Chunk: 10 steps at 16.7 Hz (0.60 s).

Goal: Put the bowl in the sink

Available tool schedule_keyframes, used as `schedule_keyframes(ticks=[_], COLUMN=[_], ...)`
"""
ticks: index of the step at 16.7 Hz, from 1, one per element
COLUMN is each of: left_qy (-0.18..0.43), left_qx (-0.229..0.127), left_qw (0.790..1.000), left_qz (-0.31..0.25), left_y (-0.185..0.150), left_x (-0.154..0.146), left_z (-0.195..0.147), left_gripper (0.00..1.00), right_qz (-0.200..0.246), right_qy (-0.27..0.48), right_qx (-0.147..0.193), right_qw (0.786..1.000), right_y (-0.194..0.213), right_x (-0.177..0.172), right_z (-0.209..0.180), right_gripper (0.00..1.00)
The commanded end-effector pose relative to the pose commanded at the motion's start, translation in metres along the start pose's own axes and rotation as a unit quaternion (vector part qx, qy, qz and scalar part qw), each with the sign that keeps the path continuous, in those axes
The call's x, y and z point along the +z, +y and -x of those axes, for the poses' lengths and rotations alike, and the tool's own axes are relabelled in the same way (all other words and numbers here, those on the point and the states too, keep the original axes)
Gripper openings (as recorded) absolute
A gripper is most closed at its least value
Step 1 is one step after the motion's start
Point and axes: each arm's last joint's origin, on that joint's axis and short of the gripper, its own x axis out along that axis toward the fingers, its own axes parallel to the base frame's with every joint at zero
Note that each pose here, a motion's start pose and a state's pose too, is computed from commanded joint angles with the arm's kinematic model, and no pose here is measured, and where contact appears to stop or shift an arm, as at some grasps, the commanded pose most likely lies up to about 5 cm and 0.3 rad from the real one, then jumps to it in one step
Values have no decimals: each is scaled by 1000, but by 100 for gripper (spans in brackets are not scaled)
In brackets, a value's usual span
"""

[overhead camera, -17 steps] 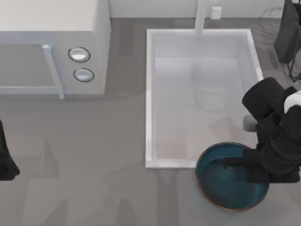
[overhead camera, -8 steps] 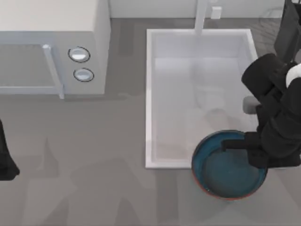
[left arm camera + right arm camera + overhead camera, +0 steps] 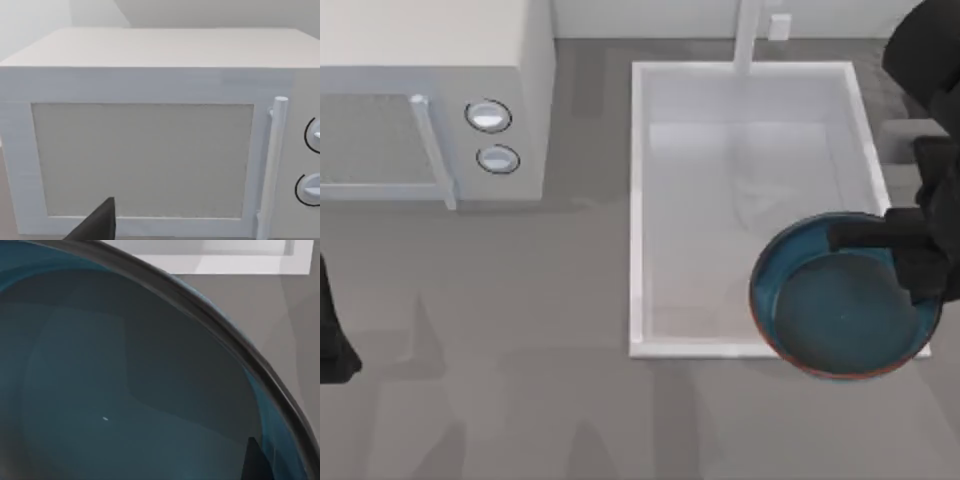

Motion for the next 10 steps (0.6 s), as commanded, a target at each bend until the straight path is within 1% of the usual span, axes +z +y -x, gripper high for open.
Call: schedule_keyframes(ticks=[2, 7, 10], left_qy=[0, 0, 0], left_qx=[0, 0, 0], left_qw=[1000, 1000, 1000], left_qz=[0, 0, 0], left_y=[0, 0, 0], left_x=[0, 0, 0], left_z=[0, 0, 0], left_gripper=[100, 100, 100], right_qz=[0, 3, 19], right_qy=[-4, -6, -43], right_qx=[2, 2, 4], right_qw=[1000, 1000, 999], right_y=[-1, 1, 8], right_x=[-1, 0, 6], right_z=[7, 5, -2], right_gripper=[0, 0, 0])
